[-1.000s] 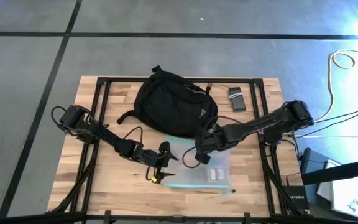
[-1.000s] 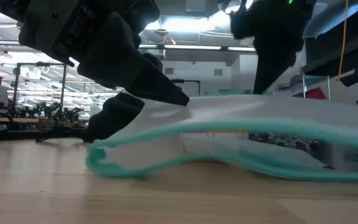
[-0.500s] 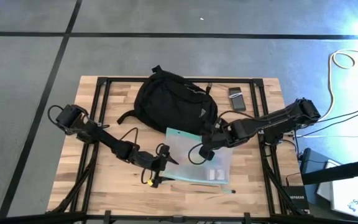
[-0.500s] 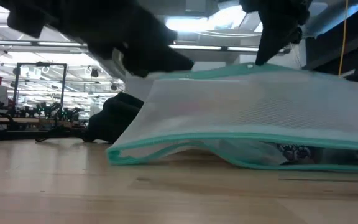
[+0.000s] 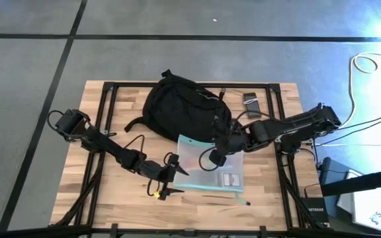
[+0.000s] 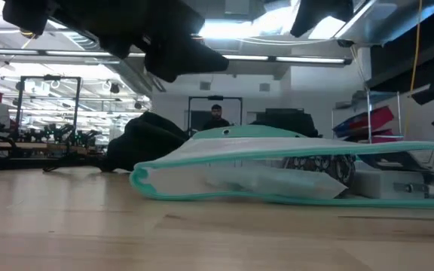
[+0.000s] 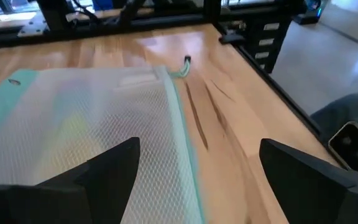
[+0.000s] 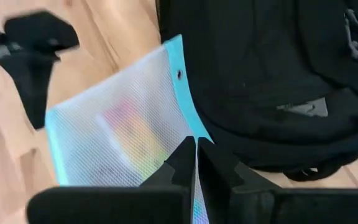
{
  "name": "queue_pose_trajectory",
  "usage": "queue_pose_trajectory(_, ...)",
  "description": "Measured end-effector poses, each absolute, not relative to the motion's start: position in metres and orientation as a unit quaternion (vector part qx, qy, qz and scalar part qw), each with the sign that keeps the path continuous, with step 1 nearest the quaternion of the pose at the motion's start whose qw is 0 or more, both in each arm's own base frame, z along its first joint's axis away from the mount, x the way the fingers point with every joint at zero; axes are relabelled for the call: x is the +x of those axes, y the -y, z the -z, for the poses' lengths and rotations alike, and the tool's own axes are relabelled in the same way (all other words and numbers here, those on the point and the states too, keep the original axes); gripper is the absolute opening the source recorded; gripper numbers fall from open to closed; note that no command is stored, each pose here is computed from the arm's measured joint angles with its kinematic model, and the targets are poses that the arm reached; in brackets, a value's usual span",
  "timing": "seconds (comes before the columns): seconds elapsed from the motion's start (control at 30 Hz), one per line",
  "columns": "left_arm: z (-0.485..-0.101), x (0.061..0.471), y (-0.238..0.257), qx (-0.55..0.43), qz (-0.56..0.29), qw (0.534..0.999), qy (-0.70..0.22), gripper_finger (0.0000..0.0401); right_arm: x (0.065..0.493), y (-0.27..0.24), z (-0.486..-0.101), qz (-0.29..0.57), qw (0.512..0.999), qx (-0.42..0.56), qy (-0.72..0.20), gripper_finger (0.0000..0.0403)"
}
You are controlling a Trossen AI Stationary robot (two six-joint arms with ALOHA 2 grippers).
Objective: Unpack backpack
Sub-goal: Remove the items from the blue zip bag
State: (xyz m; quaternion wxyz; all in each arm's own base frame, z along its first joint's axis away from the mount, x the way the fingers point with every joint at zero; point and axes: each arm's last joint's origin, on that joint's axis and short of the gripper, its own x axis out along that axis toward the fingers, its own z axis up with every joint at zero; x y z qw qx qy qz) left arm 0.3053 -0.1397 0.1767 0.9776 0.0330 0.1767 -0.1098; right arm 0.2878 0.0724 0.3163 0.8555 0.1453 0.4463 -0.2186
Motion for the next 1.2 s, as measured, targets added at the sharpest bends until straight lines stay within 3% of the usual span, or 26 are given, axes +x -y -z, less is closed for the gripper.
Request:
queue_pose_trajectory(0.13,-0.177,0.305,0.141,0.03,0.109,0.978,-0.178,0.0315,0.295,-0.075,-0.294,0.226,0.84,0.129,-0.476,0.0024)
queue_pose_trajectory(0.23,-0.177,0.304,0.142,0.036,0.11,0.978,-0.175,0.0315,0.305,-0.078,-0.279,0.217,0.831,0.096,-0.503,0.0061)
queue_pose_trajectory(0.6,-0.175,0.303,0.142,0.04,0.11,0.976,-0.184,0.0315,0.324,-0.081,-0.222,0.245,0.771,0.0,-0.587,0.0292)
queue_pose_trajectory(0.73,-0.174,0.303,0.142,0.042,0.11,0.974,-0.193,0.0315,0.329,-0.081,-0.21,0.238,0.759,0.001,-0.606,0.0351)
queue_pose_trajectory(0.87,-0.173,0.302,0.142,0.043,0.11,0.973,-0.196,0.0315,0.332,-0.07,-0.204,0.245,0.751,0.043,-0.611,0.036)
queue_pose_trajectory(1.2,-0.172,0.302,0.142,0.045,0.109,0.973,-0.2,0.0315,0.322,-0.053,-0.171,0.257,0.739,0.052,-0.62,0.0309)
